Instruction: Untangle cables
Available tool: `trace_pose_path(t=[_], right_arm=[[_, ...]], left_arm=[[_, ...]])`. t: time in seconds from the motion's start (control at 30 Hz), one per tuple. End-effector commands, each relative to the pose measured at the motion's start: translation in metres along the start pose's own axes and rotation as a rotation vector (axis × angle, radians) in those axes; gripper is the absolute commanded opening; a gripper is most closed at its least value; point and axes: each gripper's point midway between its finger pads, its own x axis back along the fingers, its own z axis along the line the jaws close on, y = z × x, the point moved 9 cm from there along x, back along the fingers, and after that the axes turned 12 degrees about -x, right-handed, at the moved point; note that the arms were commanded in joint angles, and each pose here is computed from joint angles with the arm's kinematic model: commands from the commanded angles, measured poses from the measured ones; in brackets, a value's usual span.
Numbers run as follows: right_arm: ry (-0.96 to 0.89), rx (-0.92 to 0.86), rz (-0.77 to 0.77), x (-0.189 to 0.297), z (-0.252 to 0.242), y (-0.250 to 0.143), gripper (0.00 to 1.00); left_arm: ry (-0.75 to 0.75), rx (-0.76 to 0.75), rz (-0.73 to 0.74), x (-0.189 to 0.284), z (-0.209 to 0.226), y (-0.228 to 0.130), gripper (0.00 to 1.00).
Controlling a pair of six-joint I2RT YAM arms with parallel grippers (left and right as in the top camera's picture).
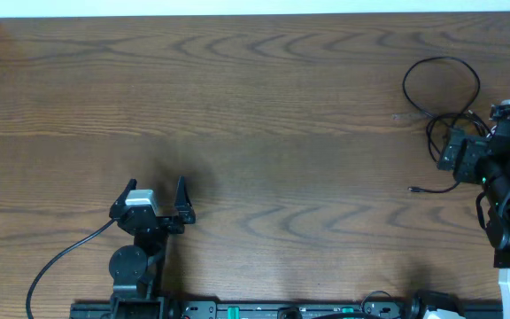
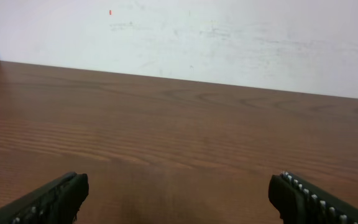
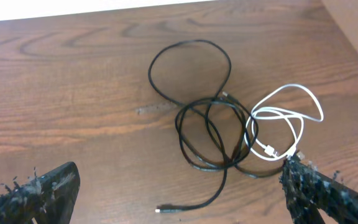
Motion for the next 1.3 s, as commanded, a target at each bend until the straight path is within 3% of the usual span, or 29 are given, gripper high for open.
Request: trace_pose_path(t=[0.0,0.27,0.57,0.87,1.03,1.27], right_arm=[[-0.003,-0.011,0.031,-0.003,-0.001,-0.006,0.99],[-0.029,-0.010,0.153,-0.004,-0.006,-0.027,0.99],[0.003,-0.011,0.003,0.002,-0.011,-0.051,0.99],[0.036,-0.013,-0.147,-0.004,-0.022,-0.104,0.99],[0.069,-0.014,-0.300,-0.017,-0.025,-0.117,0.99],[0.142,-0.018,-0.639,-0.012,-0.023,-0.109,0.99]], left_arm=[[0.023,-0.018,0.053,0.000,0.002,-0.011,0.98],[0.023,-0.018,0.053,0.000,0.002,-0.011,0.98],[0.023,-0.018,0.053,0.000,0.002,-0.011,0.98],[0.023,-0.018,0.053,0.000,0.002,-0.011,0.98],[0.023,-0.018,0.053,0.000,0.002,-0.011,0.98],[0.023,-0.018,0.053,0.000,0.002,-0.011,0.98]])
